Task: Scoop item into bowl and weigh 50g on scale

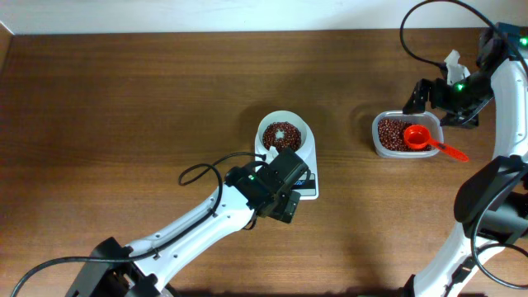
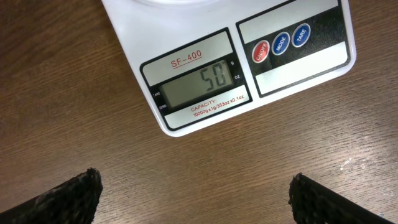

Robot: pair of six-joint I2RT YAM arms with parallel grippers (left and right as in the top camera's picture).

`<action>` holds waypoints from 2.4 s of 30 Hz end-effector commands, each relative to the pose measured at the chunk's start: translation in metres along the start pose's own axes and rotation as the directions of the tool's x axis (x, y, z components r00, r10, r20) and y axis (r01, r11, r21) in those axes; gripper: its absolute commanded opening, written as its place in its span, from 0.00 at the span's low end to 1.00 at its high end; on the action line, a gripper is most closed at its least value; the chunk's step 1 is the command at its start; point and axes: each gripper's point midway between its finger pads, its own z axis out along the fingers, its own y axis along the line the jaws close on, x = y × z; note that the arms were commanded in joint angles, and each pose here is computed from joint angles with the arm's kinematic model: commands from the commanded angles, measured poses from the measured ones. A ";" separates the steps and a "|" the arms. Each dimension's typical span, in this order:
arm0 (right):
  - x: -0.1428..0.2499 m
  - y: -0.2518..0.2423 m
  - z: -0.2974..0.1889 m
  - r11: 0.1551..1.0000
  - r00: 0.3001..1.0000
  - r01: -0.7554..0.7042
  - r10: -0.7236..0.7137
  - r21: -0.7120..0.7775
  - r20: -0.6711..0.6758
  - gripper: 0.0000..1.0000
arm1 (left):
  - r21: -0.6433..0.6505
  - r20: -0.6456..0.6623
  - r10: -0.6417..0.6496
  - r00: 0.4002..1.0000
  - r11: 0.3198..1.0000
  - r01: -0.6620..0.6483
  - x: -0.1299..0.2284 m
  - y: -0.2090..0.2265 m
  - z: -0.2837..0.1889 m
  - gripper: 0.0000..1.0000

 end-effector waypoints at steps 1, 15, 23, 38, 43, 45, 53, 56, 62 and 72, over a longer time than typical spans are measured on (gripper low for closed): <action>0.001 0.004 0.001 1.000 1.000 0.001 -0.001 -0.016 -0.005 0.99 | -0.015 -0.007 -0.003 1.000 1.000 0.003 0.002 0.003 0.003 0.99; 0.001 0.004 0.001 1.000 1.000 0.001 -0.001 -0.016 -0.005 0.99 | -0.035 -0.056 0.006 0.998 0.999 -0.008 0.014 0.008 0.002 0.99; 0.001 0.004 0.001 1.000 1.000 0.001 -0.001 -0.016 -0.005 0.99 | 0.020 0.124 0.103 0.987 0.994 -0.106 -0.019 0.000 -0.023 0.99; 0.001 0.004 0.001 1.000 1.000 0.001 -0.001 -0.016 -0.005 0.99 | 0.073 0.630 0.140 0.764 0.969 -0.238 -0.025 0.009 -0.083 0.99; 0.001 0.004 0.001 1.000 1.000 0.001 -0.001 -0.016 -0.005 0.99 | 0.012 0.782 0.156 0.604 0.964 -0.265 -0.021 0.024 -0.112 0.99; 0.001 0.004 0.001 1.000 1.000 0.001 -0.001 -0.016 -0.005 0.99 | 0.011 0.815 0.126 0.566 0.973 -0.232 -0.020 0.036 -0.126 0.99; 0.001 0.004 0.001 1.000 1.000 0.001 -0.001 -0.016 -0.005 0.99 | -0.006 0.940 0.014 0.341 1.000 -0.024 -0.015 0.105 -0.187 0.99; 0.001 0.004 0.001 1.000 1.000 0.001 -0.001 -0.016 -0.005 0.99 | -0.025 0.960 0.010 0.279 0.998 0.050 0.000 0.125 -0.207 0.99; 0.001 0.004 0.001 1.000 1.000 0.001 -0.001 -0.016 -0.005 0.99 | -0.040 0.979 0.022 0.205 0.996 0.081 0.025 0.137 -0.227 0.99; 0.001 0.004 0.001 1.000 1.000 0.001 -0.001 -0.016 -0.005 0.99 | -0.093 0.996 0.093 0.005 0.989 0.116 0.025 0.148 -0.245 0.99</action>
